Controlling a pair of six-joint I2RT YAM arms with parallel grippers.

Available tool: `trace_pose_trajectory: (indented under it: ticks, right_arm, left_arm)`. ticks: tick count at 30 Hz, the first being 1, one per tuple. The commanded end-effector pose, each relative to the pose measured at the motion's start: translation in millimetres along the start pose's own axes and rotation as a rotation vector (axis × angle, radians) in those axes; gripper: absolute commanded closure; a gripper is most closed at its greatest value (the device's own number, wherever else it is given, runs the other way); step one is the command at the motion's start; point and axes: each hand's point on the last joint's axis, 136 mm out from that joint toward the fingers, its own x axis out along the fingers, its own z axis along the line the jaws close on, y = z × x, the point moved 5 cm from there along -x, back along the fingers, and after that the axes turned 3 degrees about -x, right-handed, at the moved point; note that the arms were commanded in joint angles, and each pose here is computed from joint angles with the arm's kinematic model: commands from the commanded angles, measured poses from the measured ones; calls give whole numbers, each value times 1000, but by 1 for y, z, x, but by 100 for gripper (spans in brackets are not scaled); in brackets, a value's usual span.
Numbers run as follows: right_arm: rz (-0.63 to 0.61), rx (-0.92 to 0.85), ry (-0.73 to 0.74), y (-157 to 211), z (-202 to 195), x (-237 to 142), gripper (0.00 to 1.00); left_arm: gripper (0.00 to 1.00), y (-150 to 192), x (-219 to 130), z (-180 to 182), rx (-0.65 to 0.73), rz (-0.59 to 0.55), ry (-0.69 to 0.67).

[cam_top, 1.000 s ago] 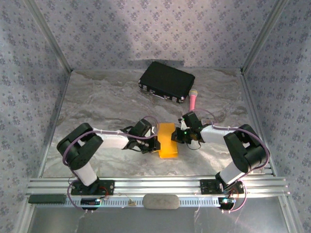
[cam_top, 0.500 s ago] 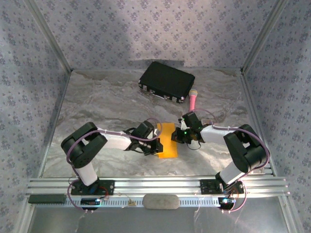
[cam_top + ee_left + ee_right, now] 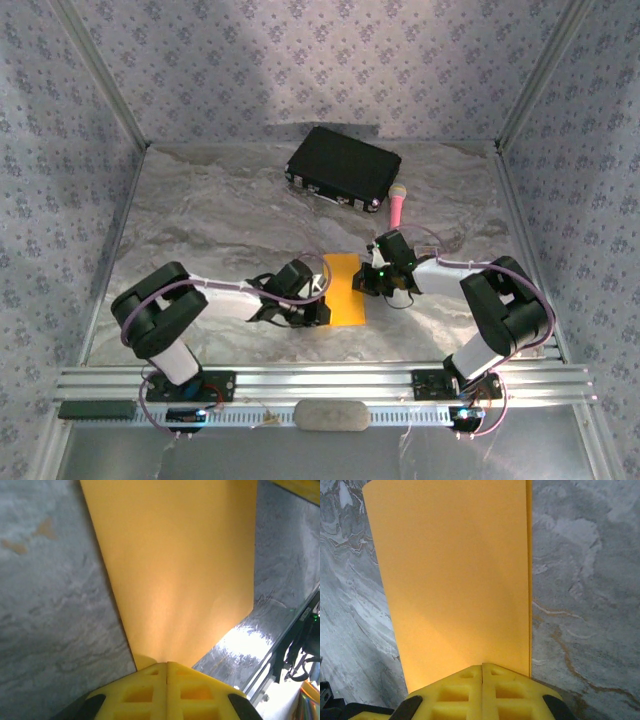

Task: Fold a paper plane with a square sheet of paper (pick it up from the middle)
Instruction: First fold the square sheet of paper in half at the center of the table.

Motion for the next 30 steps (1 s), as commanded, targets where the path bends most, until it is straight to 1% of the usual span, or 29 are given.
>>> trace_pose_trajectory:
  ticks: [1,3,6,10,15,20,23,25,30]
  right_arm:
    - [78,89,165,26,-40,4,100]
    - [80,89,165,26,-40,4,100]
    - [76,88,159,25,-39,4,100]
    - [76,87,157,25,-39,4,100]
    - [78,82,154,25,-37,4,100]
    - [80,82,153,24,-37,4,100]
    - [83,83,155,24,-37,5,100]
    - [82,82,152,24,-36,5,100]
    - [80,83,150,24,-36,5,100]
  left_arm:
    - [100,31,1,27,-6,96,-141]
    - [100,34,1,30,5,98,-180]
    - [100,35,-2,29,18,87,-193]
    - [100,31,-11,18,43,47,-173]
    - [100,22,-23,-5,90,-4,-115]
    - [100,3,-32,-33,90,-85,-1]
    - [100,-19,-32,-35,37,-116,47]
    - [100,-32,-29,-38,8,-116,94]
    - [100,-57,-17,-41,1,-117,100]
